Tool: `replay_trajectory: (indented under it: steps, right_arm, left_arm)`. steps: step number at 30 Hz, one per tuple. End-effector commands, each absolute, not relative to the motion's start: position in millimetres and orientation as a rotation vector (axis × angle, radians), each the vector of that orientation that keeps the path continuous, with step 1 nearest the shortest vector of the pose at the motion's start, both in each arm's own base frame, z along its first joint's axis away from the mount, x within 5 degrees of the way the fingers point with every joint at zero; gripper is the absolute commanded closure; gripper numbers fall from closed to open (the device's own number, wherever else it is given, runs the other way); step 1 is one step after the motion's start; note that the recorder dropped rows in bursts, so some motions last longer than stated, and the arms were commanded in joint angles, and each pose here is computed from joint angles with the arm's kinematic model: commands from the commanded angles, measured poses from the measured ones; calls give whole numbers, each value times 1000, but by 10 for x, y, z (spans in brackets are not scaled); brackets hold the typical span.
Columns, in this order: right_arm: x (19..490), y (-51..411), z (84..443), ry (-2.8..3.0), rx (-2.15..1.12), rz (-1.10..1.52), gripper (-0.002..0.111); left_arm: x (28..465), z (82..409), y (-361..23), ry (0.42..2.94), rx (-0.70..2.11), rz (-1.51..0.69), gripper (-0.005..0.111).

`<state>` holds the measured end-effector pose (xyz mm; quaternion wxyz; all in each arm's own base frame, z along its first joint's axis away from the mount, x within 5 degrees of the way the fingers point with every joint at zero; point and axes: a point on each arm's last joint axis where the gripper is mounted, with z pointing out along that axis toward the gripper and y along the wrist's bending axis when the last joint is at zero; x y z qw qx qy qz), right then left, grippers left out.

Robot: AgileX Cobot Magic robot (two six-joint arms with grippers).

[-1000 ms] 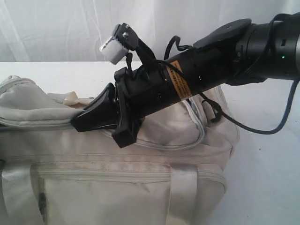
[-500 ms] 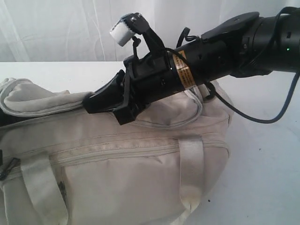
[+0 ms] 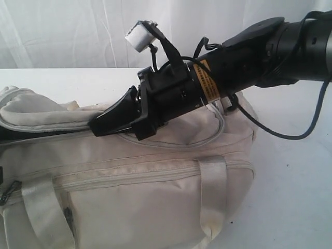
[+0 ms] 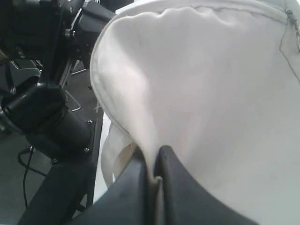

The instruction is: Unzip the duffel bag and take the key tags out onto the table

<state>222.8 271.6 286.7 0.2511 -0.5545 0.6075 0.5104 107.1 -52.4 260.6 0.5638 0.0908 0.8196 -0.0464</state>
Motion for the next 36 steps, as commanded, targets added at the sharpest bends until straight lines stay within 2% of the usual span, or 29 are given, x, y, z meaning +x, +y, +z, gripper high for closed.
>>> replay_trajectory:
  steps: [1,3,9,13,17,21,27,31,34,36]
  right_arm:
    - [2227,2711,2863,1657,-1481,1475,108]
    - [2245,2725,2814,1674,-1479,1481,105]
    - [2291,2771,2719,1701,-1434,1538,86]
    - [2299,2773,2705,1708,-1434,1529,82]
    - [2315,2777,2700,1708,-1427,1507,88]
    - [2383,2800,2738,1701,-1400,1437,107]
    - [2657,2861,2919,1708,-1237,1206,108]
    - [2944,2859,3108,1724,-991,1003,108]
    - [3222,2810,3143,1766,-780,804,108]
    - [3384,2797,3109,1801,-657,771,108]
  left_arm:
    - [1076,2591,-420,1942,146,-7,107]
    - [1076,2591,-420,1942,146,-7,107]
    - [1076,2591,-420,1942,146,-7,107]
    - [1076,2591,-420,1942,146,-7,107]
    - [1076,2591,-420,1942,146,-7,107]
    - [1076,2591,-420,1942,146,-7,107]
    - [1075,2590,-420,1944,145,-7,107]
    - [1074,2589,-423,1945,145,-11,107]
    - [1073,2586,-432,1947,150,-23,107]
    - [1072,2587,-447,1945,160,-39,107]
